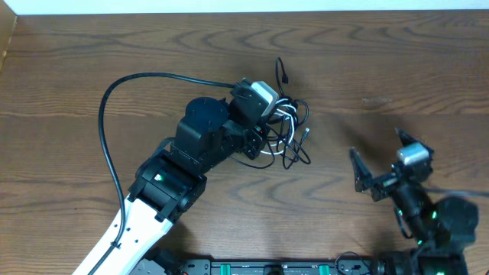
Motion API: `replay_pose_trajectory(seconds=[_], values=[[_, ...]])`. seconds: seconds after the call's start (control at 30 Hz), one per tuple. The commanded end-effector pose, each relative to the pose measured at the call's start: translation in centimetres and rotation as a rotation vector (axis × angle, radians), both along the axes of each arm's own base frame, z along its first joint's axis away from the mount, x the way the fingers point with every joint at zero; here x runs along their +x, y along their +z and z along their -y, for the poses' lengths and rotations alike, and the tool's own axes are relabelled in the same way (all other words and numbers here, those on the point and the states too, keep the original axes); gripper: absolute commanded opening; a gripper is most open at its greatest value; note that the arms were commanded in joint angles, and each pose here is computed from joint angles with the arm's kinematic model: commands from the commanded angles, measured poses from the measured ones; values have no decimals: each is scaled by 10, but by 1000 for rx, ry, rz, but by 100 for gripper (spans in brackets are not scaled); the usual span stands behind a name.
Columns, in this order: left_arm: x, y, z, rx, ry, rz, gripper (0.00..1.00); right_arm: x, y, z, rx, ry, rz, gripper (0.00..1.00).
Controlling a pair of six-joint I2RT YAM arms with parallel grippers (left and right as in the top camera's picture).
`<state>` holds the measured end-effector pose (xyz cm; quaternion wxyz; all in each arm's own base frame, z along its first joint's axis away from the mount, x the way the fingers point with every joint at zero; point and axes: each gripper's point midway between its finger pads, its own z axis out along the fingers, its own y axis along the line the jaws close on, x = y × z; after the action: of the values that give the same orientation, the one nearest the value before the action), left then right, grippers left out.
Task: Untangle cables
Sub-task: 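Move the right gripper toward the bundle and grasp cable strands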
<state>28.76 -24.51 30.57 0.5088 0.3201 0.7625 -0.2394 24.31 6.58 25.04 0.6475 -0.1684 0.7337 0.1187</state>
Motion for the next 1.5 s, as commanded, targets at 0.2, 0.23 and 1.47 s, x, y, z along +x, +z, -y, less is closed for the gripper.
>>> replay_pose_trajectory(seconds=[0.2,0.23,1.47], values=[[-14,7,10,-17,-90,-21,8,-7,50,-68,-47,539,-8,99],[-14,6,12,-18,-99,-26,7,-7,52,-71,-35,572,-12,99],[-52,4,43,-131,-367,-159,7,14,9,-118,28,900,-94,1]])
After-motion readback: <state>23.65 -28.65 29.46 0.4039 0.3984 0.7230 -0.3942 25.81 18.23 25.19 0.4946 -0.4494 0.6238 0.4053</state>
